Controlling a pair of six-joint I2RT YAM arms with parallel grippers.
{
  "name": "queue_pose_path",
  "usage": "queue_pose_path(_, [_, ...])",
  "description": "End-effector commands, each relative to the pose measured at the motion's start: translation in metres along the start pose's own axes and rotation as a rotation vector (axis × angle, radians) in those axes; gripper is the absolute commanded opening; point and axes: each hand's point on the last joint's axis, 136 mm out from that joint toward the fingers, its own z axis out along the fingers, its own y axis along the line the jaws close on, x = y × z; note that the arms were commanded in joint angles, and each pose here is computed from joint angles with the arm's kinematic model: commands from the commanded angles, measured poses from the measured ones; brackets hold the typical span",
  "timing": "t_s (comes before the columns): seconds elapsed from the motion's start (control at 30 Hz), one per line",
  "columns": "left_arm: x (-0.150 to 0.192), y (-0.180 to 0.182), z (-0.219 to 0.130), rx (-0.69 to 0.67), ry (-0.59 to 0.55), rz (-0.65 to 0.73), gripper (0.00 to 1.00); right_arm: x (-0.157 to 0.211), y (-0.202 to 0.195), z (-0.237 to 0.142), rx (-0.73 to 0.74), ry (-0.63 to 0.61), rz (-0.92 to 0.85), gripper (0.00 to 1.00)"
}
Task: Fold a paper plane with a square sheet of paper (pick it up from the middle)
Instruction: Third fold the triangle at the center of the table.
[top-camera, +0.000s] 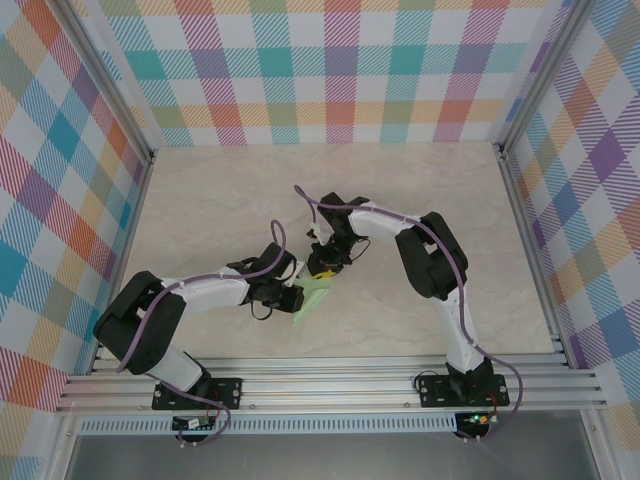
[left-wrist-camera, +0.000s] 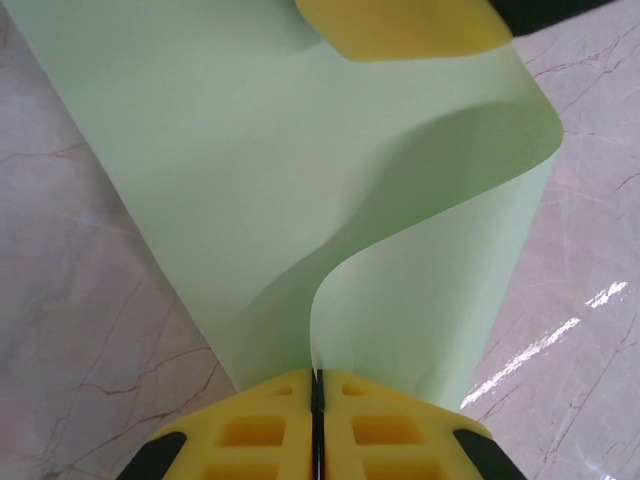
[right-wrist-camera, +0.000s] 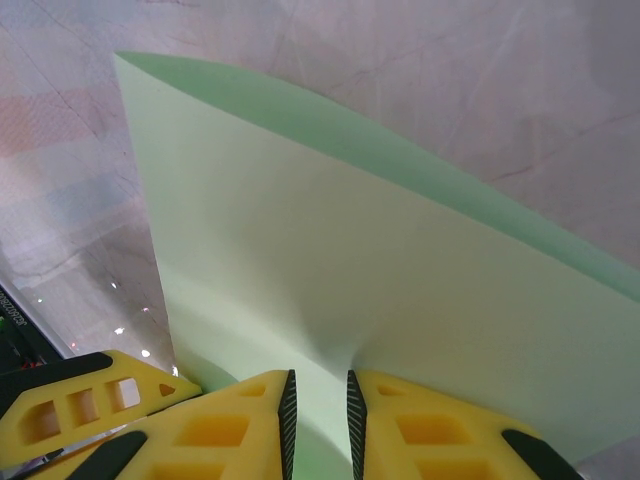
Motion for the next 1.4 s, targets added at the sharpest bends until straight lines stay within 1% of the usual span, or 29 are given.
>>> queue_pose_path(0.0, [-0.004, 0.009, -0.001, -0.035, -0.006, -0.018, 0.1, -0.003, 0.003, -0.001, 0.001, 0.0, 0.005, 0.23])
queue_pose_path(0.17, [-0.003, 0.012, 0.0, -0.049, 0.0, -0.027, 0.1, -0.003, 0.002, 0.0, 0.002, 0.002, 0.011, 0.23])
queue_pose_path(0.63, [-0.005, 0.01, -0.009, -0.042, -0.052, -0.024, 0.1, -0.001, -0.001, 0.003, 0.007, 0.011, 0.017, 0.24])
queue_pose_path(0.77, [-0.004, 0.011, -0.007, -0.045, -0.042, -0.025, 0.1, -0.001, -0.001, 0.003, 0.007, 0.012, 0.019, 0.24])
queue_pose_path(0.9, [-0.001, 0.011, 0.0, -0.038, -0.004, -0.027, 0.11, -0.003, 0.001, 0.0, 0.008, -0.002, 0.015, 0.24])
queue_pose_path(1.0, [0.001, 0.012, 0.005, -0.044, 0.021, -0.031, 0.1, -0.007, 0.01, -0.01, -0.001, -0.039, 0.009, 0.25])
queue_pose_path(1.07, [0.002, 0.012, 0.006, -0.045, 0.028, -0.032, 0.1, -0.012, 0.019, -0.024, -0.002, -0.091, -0.007, 0.26])
queue_pose_path(1.17, [0.001, 0.012, 0.006, -0.046, 0.025, -0.032, 0.1, -0.017, 0.022, -0.046, 0.042, -0.176, 0.001, 0.26])
queue_pose_path(1.27, [0.002, 0.012, 0.006, -0.044, 0.026, -0.032, 0.1, -0.012, 0.018, -0.059, 0.064, -0.25, 0.044, 0.25])
queue_pose_path(1.37, [0.002, 0.012, 0.005, -0.045, 0.023, -0.032, 0.1, 0.003, 0.019, -0.064, 0.03, -0.29, 0.087, 0.22])
